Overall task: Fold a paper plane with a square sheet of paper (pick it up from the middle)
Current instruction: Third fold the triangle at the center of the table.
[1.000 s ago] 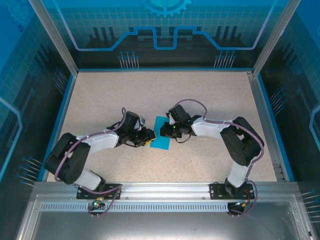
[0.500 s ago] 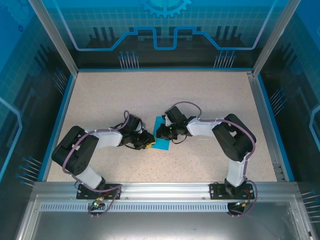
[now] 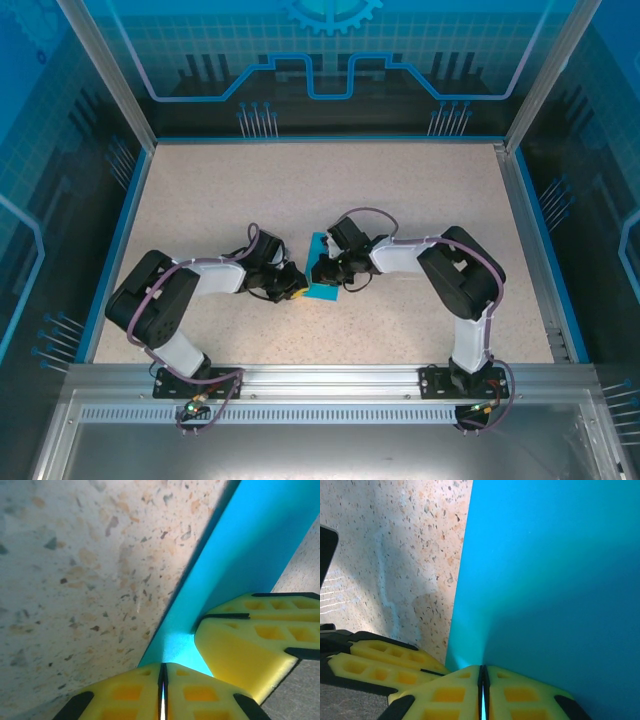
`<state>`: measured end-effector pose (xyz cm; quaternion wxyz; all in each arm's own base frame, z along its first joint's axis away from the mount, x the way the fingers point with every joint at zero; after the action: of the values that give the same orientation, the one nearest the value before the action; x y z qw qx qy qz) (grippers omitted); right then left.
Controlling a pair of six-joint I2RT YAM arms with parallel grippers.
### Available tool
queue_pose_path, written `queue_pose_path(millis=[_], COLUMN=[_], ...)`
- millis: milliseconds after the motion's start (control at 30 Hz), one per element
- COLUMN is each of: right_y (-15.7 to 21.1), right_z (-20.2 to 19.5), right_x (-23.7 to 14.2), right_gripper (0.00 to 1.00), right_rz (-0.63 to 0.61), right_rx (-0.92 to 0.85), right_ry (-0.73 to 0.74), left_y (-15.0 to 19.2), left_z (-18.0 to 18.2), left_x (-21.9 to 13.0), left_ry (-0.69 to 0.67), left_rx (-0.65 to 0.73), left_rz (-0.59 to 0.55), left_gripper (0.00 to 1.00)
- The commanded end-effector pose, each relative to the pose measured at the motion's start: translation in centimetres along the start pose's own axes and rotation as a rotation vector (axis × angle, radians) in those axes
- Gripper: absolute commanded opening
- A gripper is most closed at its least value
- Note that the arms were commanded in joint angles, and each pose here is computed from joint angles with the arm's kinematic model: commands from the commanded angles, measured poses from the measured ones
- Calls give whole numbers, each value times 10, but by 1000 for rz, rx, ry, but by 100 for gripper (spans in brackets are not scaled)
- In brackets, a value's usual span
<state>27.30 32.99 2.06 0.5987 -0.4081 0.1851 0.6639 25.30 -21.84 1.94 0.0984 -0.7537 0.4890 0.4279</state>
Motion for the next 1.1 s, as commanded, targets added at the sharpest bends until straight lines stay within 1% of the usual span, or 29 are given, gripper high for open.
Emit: queue_pose_path(millis=[0,67,200,300,367,433,500,600,633,733,900,1067], right_y=[3,-2,-23,-42,-51,-53,-48,-30,-22,2,24,34], right_z=[-24,-36,-56,-65,-60,-52,-45,-38,-37,-35,-23,-15], right_x=[-2,-8,-24,-43,-60,-79,-92,-105,-107,-105,-91,-77], right_gripper=[12,12,14,19,22,31,38,49,54,61,62,62], right_rz=[21,1,-55,-116,-158,-195,-210,-226,-228,-218,-187,-159], right_rx=[21,42,69,79,66,49,48,71,81,120,168,212], right_ry=[48,53,59,60,62,86,100,125,129,143,118,101], left_y=[2,2,2,2,3,5,7,10,9,0,-16,-32], left_z=[39,45,49,48,42,28,2,-40,-51,-70,-79,-81], left_x=[4,5,6,6,5,1,-6,-22,-27,-34,-19,-4], left_ry=[-148,-169,-187,-187,-170,-128,-55,57,75,78,47,13], left_rx=[-52,-61,-70,-67,-53,-23,23,106,132,193,222,224], left_rz=[-6,-10,-5,-5,-2,10,24,23,12,-32,-45,-69], left_gripper=[12,12,12,12,12,13,18,28,29,32,30,26])
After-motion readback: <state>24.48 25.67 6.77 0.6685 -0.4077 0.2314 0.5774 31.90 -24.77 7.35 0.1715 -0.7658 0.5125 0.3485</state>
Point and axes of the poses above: each hand's point on the last joint's axis, 136 mm out from that joint toward the fingers, its own x axis out along the fingers, its own z axis along the line the jaws close on, y = z × x, the point moved 1 cm from there along -x, back along the fingers, and after that the axes turned 13 degrees about -x, right-handed, at the moved point
